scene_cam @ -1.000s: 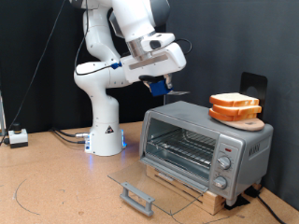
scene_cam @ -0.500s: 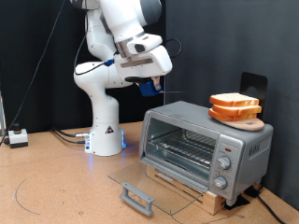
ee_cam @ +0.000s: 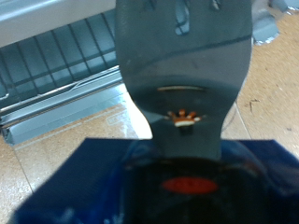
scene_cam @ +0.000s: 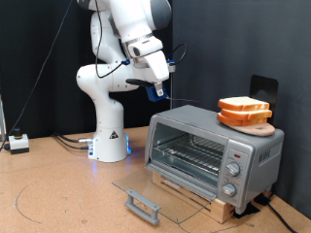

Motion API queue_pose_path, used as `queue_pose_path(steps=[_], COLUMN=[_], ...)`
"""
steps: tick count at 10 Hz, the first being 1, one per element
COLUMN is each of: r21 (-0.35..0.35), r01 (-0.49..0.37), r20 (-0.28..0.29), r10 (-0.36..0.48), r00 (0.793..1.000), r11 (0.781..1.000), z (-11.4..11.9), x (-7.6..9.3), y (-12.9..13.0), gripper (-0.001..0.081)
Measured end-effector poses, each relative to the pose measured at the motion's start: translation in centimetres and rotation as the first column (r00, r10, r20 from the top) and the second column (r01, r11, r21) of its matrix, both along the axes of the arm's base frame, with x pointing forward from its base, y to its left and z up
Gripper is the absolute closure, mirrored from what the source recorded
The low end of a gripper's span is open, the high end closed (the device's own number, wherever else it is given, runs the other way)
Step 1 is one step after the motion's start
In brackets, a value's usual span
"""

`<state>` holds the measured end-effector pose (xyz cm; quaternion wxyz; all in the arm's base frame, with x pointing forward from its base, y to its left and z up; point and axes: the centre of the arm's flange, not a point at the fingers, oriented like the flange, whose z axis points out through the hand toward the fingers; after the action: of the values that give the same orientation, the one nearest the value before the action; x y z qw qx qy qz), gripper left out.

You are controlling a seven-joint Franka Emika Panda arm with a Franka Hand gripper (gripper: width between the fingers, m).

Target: Make a piece of toast with the oven

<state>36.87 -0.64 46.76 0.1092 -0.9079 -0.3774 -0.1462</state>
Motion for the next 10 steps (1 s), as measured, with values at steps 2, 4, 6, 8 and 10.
queue_pose_path(steps=[2,4,6,8,10], r21=[0.01,0.022,0.046,0.026,-0.028], r01=[-0.034,0.036,0.08,0.086,0.069], r20=[-0.205,-0.293,-0.26,-0.231,-0.211], r10=[0.036,-0.028,-0.066,-0.078,-0.074], r00=[0.978,0.956,0.963,0.97,0.975], r11=[0.999,0.999,0.996,0.996,0.997], z=[-0.3,0.2,1.2,1.3,1.1], x=[-0.8,-0.1,0.7,1.0,1.2], y=[0.5,0.4,-0.1,-0.5,-0.9], gripper=[0.0393,0.0393,0.0393,0.0393,0.0393])
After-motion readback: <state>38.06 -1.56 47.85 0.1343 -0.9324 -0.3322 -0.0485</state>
